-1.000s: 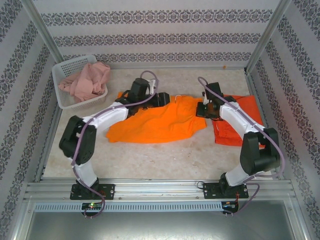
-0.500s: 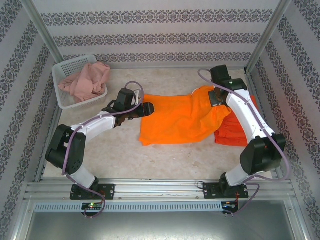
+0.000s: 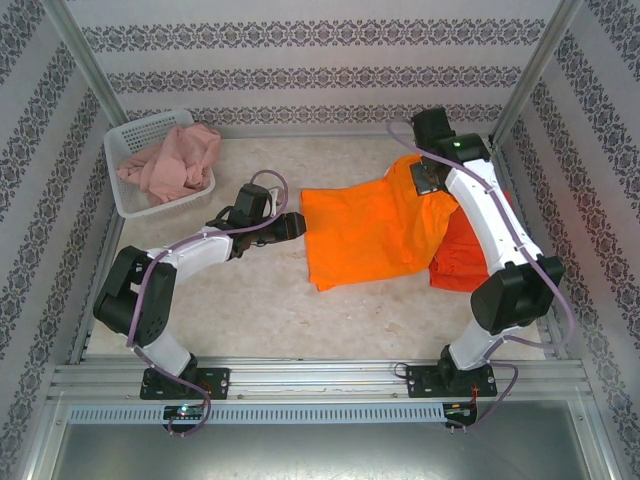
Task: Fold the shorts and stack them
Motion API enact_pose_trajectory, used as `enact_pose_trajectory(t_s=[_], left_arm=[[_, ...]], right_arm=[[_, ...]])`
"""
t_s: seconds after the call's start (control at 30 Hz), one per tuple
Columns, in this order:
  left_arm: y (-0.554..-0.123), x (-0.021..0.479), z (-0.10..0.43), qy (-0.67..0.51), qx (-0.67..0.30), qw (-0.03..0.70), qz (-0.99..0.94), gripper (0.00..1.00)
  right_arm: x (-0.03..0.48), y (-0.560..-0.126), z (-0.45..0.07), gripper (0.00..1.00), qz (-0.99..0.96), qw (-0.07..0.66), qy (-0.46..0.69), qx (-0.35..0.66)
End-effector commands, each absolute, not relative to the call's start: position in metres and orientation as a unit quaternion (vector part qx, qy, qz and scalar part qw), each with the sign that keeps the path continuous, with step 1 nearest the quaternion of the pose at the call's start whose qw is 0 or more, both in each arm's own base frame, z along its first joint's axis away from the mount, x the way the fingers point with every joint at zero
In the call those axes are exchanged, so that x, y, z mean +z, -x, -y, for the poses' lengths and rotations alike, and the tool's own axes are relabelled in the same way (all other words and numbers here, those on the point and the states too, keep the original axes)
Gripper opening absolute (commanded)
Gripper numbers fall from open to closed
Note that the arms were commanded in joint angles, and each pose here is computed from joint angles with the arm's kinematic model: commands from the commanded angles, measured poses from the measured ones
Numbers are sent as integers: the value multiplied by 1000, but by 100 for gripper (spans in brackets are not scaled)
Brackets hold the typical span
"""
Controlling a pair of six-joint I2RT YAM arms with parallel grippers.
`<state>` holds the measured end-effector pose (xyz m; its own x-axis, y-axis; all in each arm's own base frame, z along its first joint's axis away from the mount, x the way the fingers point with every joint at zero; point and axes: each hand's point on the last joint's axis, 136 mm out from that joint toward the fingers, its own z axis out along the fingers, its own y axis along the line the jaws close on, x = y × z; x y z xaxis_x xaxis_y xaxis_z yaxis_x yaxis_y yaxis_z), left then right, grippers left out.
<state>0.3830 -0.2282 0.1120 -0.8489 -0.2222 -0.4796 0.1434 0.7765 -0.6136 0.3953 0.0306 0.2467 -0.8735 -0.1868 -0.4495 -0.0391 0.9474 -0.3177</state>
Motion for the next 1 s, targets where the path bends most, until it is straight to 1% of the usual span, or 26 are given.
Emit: enact_pose_trajectory(t_s=[0.0,0.23,0.5,0.57,0.83,0.97], left_arm=[[-382,104,233,21,-345,269,-899,55],[-379,89,243,17,-349,252,-903,55],[-377,71,243,27,-344,241,-907,53],[-376,65,243,31,-344,236,-909,51],[-373,43,245,43,-343,219,-913,38],[-373,38,251,43,-351,212,-911,36]], right_arm=[[247,-394,-45,0,-961,234,50,-136],[236,-397,-82,0,-969,216,63,-103],[222,-400,-118,0,-976,188,81,-71],[219,-401,-126,0,-978,182,84,-65],[205,-404,-160,0,-981,165,93,-39],[191,-403,-179,0,-984,150,97,-25]])
